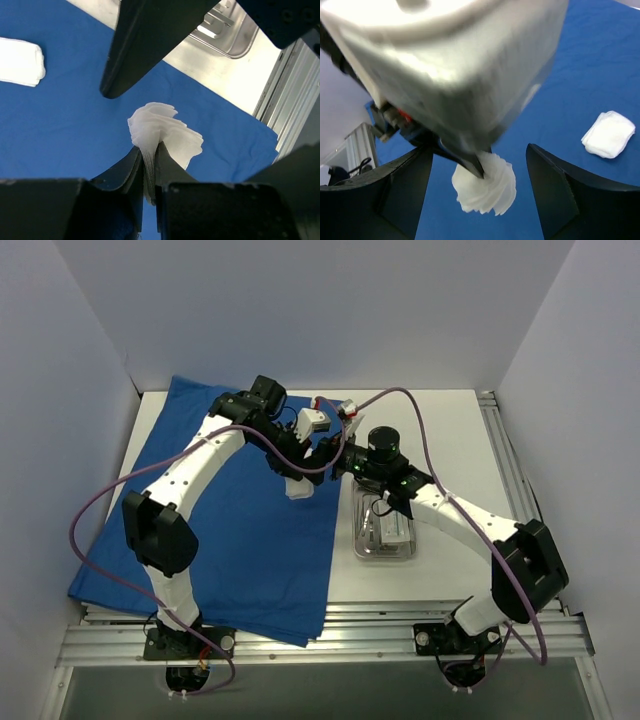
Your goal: Prepare the surgical pack
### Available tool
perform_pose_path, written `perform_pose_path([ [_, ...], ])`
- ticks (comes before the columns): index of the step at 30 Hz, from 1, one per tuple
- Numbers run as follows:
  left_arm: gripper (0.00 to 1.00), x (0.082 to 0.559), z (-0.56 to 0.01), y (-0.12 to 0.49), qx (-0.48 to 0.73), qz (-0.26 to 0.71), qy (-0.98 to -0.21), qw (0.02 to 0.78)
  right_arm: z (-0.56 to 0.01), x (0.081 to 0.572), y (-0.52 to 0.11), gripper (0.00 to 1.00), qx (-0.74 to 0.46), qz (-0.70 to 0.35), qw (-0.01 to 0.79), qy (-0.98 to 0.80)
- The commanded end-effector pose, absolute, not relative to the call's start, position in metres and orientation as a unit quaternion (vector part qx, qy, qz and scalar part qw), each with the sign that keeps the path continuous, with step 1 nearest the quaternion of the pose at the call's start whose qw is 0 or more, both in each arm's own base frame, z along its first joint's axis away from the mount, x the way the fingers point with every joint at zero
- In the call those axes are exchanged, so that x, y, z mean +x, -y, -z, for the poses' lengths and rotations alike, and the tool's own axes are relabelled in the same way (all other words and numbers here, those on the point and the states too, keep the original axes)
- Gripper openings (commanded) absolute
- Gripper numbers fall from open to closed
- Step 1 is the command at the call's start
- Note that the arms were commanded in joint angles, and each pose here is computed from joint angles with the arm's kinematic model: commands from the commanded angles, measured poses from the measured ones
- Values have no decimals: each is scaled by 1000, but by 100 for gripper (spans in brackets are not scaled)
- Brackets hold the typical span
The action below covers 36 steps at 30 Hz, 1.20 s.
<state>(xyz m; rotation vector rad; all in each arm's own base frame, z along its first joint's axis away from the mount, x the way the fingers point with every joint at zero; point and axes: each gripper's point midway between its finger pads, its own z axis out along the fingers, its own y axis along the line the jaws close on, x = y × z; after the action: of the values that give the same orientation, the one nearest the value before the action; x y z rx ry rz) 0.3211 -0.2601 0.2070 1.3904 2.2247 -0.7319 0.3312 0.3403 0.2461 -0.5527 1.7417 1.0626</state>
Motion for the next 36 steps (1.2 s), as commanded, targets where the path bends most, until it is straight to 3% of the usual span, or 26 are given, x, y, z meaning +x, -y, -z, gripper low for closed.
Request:
perform_pose_path([
  [1, 2, 302, -239, 269, 531, 301, -755, 239, -259, 302, -342, 71, -275, -469, 496, -676],
  [8, 2, 303, -241, 272, 534, 305, -750, 244, -266, 280, -330, 71, -304, -468, 506, -657],
  [18, 2, 293, -256, 274, 542, 324, -731, 258, -241, 301, -333, 71, -269, -450, 491, -695],
  [28, 2, 287, -264, 273, 548, 329, -720, 270, -220, 292, -337, 69, -266, -473, 464, -700],
  [33, 2, 286, -262, 274, 549, 332, -719, 267, -223, 288, -339, 59, -262, -485, 465, -692],
  [36, 2, 285, -260, 274, 549, 334, -719, 265, -222, 288, -338, 47, -260, -485, 465, -693],
])
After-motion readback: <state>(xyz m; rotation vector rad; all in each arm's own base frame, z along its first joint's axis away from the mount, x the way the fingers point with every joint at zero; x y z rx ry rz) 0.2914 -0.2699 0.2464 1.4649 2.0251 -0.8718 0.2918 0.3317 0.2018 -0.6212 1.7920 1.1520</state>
